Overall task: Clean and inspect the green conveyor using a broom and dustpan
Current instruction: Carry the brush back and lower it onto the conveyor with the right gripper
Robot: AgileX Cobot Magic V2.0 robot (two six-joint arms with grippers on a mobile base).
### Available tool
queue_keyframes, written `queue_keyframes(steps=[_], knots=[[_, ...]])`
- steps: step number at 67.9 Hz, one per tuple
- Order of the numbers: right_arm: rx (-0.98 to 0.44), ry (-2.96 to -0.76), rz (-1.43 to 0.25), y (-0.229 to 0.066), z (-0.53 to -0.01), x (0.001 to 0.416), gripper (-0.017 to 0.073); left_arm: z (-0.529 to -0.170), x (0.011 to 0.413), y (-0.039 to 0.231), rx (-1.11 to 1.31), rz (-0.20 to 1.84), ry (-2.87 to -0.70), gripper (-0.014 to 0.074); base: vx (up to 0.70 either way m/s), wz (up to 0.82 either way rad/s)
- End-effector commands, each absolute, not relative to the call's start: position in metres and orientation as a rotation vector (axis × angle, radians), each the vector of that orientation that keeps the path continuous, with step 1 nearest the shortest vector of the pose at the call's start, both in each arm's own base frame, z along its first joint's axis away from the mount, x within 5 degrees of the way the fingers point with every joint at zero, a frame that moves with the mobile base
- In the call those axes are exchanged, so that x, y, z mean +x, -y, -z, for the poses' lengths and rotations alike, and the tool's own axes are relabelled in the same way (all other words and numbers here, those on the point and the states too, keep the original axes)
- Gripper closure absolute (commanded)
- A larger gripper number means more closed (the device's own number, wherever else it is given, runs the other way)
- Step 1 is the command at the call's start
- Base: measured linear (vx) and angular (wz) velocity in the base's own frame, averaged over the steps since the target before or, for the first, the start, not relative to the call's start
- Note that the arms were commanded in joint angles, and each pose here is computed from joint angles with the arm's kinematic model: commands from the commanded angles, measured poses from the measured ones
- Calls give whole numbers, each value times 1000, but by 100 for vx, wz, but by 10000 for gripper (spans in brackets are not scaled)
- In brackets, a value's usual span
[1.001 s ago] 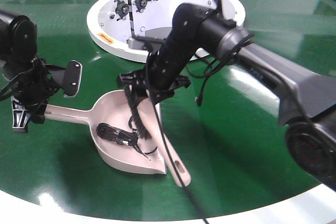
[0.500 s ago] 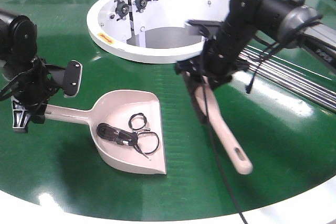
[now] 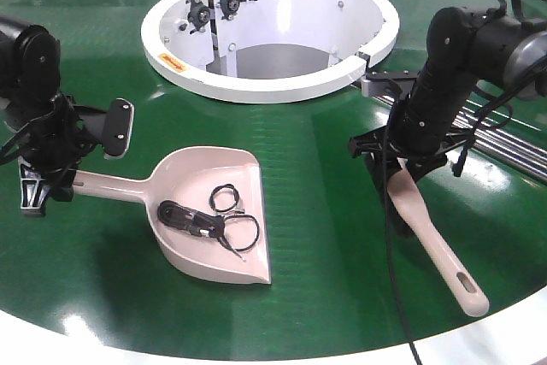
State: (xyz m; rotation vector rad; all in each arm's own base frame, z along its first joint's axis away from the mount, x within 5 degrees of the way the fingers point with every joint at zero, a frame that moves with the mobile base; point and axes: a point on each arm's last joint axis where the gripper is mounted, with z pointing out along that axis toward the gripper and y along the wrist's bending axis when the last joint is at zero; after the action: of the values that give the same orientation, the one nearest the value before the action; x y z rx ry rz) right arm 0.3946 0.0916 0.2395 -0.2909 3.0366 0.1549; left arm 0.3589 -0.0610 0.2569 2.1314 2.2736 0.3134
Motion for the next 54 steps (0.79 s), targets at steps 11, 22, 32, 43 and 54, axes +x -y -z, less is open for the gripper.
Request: queue_keyframes(steps=[11,22,32,43,54], knots=[[-328,-3060,-133,-88,-246,393,563,-281,355,65,2073,-345,-2212,600,0,0],[-332,-3091,-121,-88,-233,396,563,-281,355,65,2073,-345,-2212,600,0,0],[-339,-3114,-97,-88,-223,399,563,-281,355,65,2073,-345,-2212,600,0,0],[-341,-3116,-91,-87,-222,399,563,-281,355,65,2073,-345,-2212,600,0,0],[-342,-3104,-81,-87,-222,401,563,-281,355,65,2073,-345,-2212,600,0,0]])
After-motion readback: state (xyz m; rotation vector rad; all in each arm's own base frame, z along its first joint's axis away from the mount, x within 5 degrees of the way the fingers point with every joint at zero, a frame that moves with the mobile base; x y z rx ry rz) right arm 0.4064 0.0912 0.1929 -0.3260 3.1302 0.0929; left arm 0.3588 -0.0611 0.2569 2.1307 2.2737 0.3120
